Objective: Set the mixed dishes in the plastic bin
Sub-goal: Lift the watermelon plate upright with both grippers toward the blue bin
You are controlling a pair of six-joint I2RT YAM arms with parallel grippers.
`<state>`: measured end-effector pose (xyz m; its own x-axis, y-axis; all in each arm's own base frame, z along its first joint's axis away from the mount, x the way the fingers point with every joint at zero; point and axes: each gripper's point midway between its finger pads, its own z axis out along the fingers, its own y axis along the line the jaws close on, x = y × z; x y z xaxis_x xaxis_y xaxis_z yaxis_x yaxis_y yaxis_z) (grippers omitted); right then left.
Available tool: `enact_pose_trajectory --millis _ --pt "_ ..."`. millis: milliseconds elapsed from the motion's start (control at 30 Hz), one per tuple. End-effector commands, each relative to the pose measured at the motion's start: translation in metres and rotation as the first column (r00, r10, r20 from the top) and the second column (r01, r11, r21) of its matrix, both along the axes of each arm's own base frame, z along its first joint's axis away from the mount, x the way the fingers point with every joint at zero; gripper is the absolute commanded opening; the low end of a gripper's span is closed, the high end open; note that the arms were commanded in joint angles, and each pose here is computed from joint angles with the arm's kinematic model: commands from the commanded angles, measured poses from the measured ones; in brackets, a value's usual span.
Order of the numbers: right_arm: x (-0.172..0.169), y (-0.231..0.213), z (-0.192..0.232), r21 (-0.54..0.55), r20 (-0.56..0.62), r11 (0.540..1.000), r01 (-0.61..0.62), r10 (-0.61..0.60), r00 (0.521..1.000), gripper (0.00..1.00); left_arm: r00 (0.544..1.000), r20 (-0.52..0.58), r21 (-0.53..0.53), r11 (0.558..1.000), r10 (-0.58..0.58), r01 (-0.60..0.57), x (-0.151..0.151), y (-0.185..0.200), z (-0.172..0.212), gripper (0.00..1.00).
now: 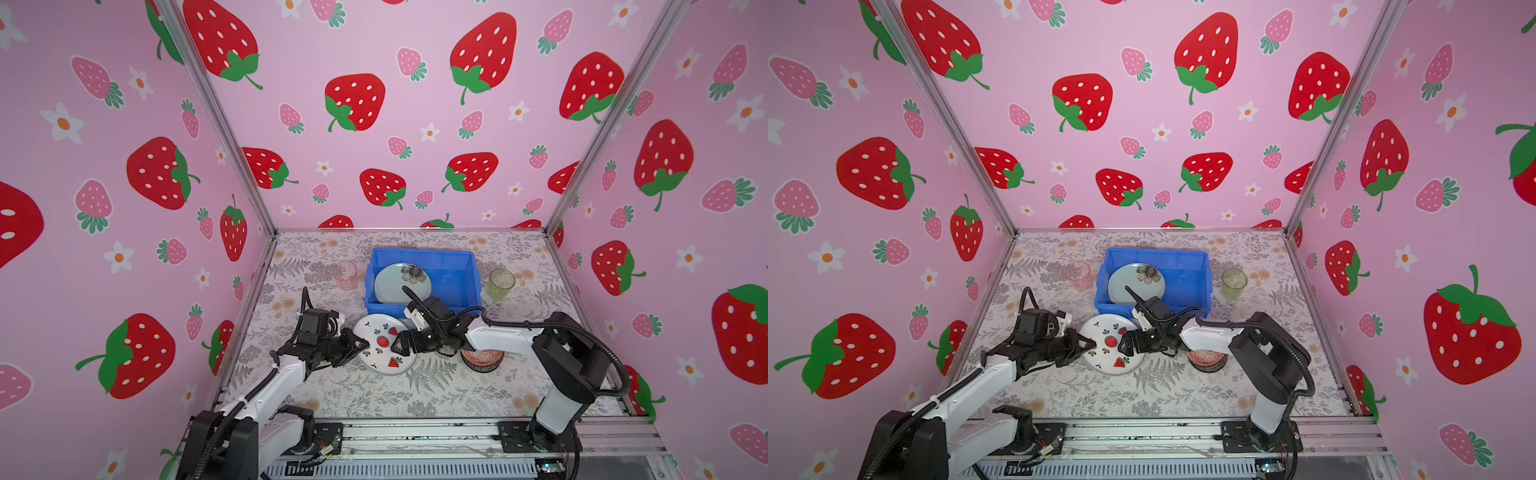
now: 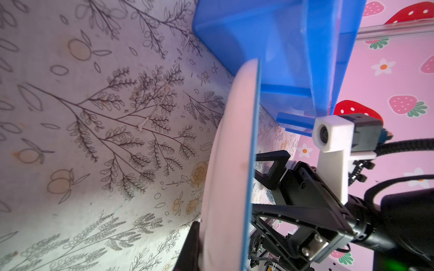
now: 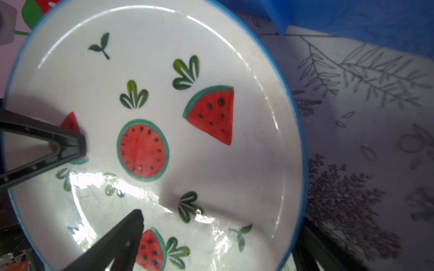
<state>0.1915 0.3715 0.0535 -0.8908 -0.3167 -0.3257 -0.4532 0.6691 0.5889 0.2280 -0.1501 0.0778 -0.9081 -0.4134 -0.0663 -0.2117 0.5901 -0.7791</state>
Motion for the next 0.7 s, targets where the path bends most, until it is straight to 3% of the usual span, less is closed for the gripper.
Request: enact_pose_trajectory --millis 0,400,667 --pt "0.007 -0.002 0.023 0.051 0.039 0.999 0.007 -0.009 0.999 0.97 0.994 0.096 -0.085 0.995 -0.052 0.06 0.007 -0.014 0.032 0.0" --pt "0.027 -0.028 0.076 0.105 0.109 0.992 0.073 -0.084 0.991 0.99 0.968 0.208 -0.121 0.979 -0.139 0.166 0.004 -0.024 0.069 0.0" --pt "0.034 -0.044 0.114 0.184 0.144 0.973 0.139 -0.167 0.975 0.99 0.891 0.394 -0.125 0.947 -0.226 0.296 0.001 -0.036 0.125 0.0"
